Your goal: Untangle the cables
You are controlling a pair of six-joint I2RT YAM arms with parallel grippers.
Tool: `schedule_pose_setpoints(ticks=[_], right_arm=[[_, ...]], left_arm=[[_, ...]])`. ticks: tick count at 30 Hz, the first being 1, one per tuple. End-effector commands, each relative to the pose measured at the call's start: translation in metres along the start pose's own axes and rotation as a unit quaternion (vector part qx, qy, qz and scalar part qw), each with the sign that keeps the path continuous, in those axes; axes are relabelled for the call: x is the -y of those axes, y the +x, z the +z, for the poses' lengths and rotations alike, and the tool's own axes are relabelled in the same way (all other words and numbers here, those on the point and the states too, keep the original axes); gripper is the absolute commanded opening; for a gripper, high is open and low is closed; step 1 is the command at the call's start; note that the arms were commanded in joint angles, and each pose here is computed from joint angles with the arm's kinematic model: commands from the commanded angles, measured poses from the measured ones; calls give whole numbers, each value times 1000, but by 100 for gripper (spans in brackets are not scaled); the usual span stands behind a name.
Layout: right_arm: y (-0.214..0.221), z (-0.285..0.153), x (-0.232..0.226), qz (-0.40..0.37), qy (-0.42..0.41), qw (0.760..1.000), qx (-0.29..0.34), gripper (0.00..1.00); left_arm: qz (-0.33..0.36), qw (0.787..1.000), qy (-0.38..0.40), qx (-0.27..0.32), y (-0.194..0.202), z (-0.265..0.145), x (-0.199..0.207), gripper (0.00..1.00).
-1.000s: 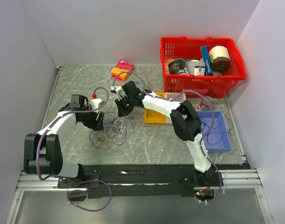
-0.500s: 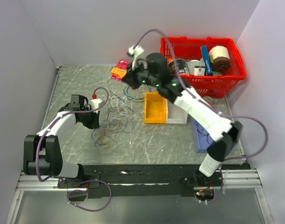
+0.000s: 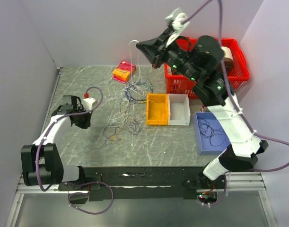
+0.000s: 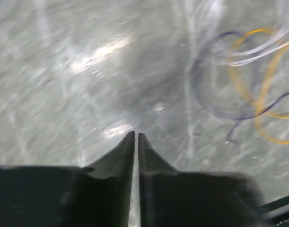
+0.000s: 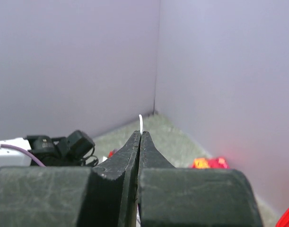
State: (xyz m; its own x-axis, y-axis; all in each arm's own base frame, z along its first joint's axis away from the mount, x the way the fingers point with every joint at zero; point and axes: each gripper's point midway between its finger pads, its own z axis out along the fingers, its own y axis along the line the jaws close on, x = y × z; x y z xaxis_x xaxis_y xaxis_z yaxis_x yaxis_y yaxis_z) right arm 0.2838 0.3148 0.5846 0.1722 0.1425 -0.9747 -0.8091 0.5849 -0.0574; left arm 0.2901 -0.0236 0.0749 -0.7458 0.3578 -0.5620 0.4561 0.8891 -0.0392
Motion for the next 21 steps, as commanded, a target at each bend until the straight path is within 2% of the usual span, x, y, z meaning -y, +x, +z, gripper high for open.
schedule_pose_setpoints(ticks=[1,2,3,6,7,8,10,13,15,16,21], right_arm=[[-61,-21,-23,-28,-34,996,79,0],[-61,-19,-27,-30,-37,996,80,0],[-58,-15,-28,-37,-37,996,78,0],[-60,-5,-41,-38,-54,994,82,0],[-68,-5,-44,-38,-58,993,92,0],[-70,-4,-45,-37,-58,993,96,0],[-75,0,-45,-40,-58,992,104,0],[-79,2,-48,-37,-62,991,113,0],[-82,1,-49,-34,-61,990,119,0],[-80,2,-49,-32,-61,991,118,0],[-93,-2,-49,-33,-53,989,136,0]], left_arm=[[16,1000,-4,22,-11,-24,-10,30],[27,998,11,55,-32,-35,-6,44],[34,994,60,90,-48,-43,12,66],[76,970,132,190,-101,-86,46,90],[102,947,188,237,-120,-107,69,93],[127,932,204,270,-131,-124,80,97],[158,895,269,318,-147,-154,107,96],[184,863,325,339,-157,-172,132,96],[202,853,330,352,-165,-175,140,96],[186,856,334,347,-166,-173,142,96],[199,849,359,333,-170,-156,173,96]])
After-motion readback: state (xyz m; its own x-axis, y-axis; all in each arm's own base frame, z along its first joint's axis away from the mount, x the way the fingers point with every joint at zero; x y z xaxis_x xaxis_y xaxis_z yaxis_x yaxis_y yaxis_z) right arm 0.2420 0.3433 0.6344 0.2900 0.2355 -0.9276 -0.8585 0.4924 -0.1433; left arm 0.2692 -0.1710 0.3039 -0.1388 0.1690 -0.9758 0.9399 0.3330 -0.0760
